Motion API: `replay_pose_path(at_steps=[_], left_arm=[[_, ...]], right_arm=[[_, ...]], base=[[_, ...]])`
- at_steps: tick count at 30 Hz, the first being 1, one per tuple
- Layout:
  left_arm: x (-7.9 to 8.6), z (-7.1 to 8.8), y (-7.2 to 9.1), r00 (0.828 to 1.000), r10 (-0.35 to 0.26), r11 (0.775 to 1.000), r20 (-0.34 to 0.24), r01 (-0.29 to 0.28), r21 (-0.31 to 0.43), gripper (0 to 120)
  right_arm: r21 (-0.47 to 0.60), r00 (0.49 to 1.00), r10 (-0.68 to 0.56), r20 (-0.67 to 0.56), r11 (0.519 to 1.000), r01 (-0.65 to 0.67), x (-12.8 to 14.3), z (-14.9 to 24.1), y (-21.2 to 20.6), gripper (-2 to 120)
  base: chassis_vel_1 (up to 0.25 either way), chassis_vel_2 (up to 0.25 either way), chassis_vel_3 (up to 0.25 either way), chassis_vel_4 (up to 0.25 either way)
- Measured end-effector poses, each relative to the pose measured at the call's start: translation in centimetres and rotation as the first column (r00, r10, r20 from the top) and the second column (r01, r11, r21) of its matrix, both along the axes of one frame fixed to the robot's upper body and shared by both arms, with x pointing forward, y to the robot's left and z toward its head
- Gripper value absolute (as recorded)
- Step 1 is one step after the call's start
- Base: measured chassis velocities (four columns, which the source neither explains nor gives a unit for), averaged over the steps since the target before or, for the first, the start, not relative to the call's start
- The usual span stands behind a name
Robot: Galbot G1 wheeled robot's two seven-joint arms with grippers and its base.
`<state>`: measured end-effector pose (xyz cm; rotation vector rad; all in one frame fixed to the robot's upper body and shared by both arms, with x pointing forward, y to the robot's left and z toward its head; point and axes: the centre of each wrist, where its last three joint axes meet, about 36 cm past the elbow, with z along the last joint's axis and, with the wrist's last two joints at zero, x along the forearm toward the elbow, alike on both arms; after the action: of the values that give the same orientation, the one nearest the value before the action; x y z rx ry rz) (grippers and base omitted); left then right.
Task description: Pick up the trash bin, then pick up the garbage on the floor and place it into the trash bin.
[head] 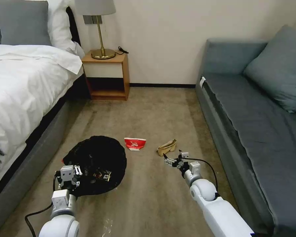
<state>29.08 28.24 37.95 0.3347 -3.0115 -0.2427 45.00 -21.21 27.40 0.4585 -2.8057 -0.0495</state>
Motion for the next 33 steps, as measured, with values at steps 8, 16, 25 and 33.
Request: replay_pose_path(at_steps=[8,16,25,33], left_arm=[[0.25,-0.03,-0.04,1.000,-0.002,1.000,0.004,0.002,-0.001,4],[0.51,-0.28,0.01,1.000,0.000,1.000,0.001,0.000,-0.002,4],[0.70,-0.54,0.14,1.000,0.000,1.000,-0.004,0.000,-0.001,4],[0.85,-0.48,0.21,1.000,-0.001,1.000,-0.001,0.001,0.000,4]], right_arm=[[0.001,1.000,0.006,-0.001,1.000,-0.006,-0.04,-0.40,-0.03,100],[0.005,1.000,0.012,0.001,1.000,-0.012,0.16,-0.67,0.21,100],[-0.001,1.000,0.016,-0.001,1.000,-0.016,0.17,-1.04,0.25,100],[-0.005,1.000,0.022,0.006,1.000,-0.022,0.19,-1.06,0.28,100]], base=[[-0.115,0.101,0.110,-0.110],[-0.112,0.119,0.119,-0.124],[-0.115,0.116,0.113,-0.120],[-0.109,0.125,0.129,-0.114]])
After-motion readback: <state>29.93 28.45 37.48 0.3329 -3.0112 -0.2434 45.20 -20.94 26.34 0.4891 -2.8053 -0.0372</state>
